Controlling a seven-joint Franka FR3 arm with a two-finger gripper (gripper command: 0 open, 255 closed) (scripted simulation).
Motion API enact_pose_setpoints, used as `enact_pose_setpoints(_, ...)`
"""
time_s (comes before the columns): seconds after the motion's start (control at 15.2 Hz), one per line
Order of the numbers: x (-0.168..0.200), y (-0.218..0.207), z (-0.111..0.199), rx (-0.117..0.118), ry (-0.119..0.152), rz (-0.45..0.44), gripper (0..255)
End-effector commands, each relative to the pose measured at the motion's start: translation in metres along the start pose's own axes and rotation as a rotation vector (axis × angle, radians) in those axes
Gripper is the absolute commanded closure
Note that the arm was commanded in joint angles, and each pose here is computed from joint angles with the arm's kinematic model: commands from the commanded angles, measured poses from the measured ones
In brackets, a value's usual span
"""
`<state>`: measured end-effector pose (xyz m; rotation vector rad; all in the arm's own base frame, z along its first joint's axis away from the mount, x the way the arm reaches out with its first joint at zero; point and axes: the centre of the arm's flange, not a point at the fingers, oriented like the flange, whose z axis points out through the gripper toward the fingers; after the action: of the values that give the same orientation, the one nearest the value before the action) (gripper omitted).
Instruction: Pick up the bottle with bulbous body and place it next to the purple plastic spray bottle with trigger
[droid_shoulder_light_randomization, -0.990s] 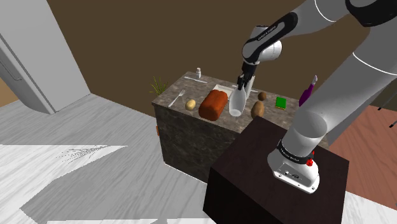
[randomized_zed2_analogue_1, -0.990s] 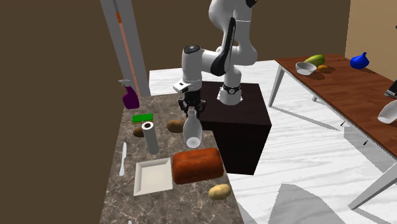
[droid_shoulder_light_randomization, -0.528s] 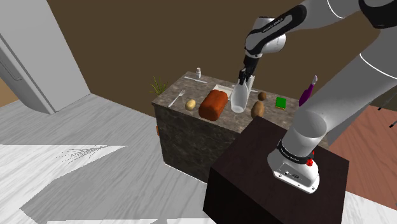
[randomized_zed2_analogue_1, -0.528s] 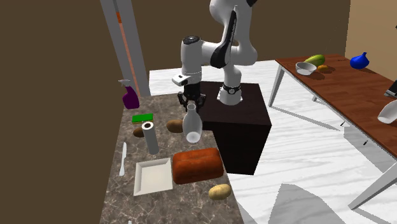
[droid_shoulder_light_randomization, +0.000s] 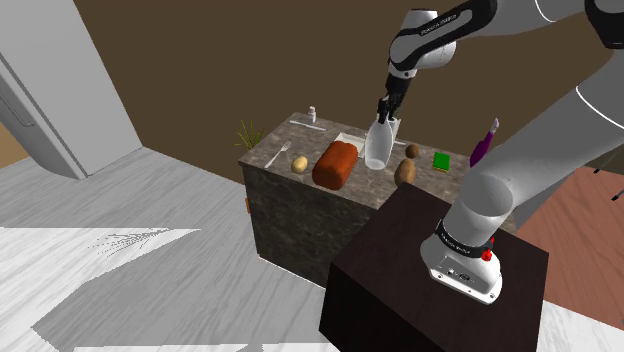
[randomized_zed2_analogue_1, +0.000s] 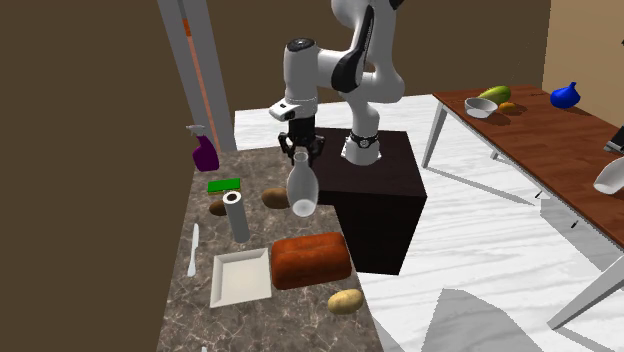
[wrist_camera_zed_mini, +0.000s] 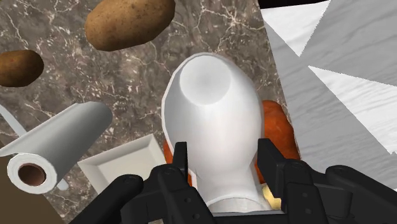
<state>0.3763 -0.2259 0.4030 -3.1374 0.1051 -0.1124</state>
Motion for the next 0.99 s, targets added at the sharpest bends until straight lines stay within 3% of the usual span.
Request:
enact_pose_setpoints(0.0, 0.001, 0.000, -0.011, 0.000, 0.000, 0.000, 255)
enact_pose_setpoints(0.92, 0.006, 0.000, -0.085, 0.000, 0.000, 0.000, 255)
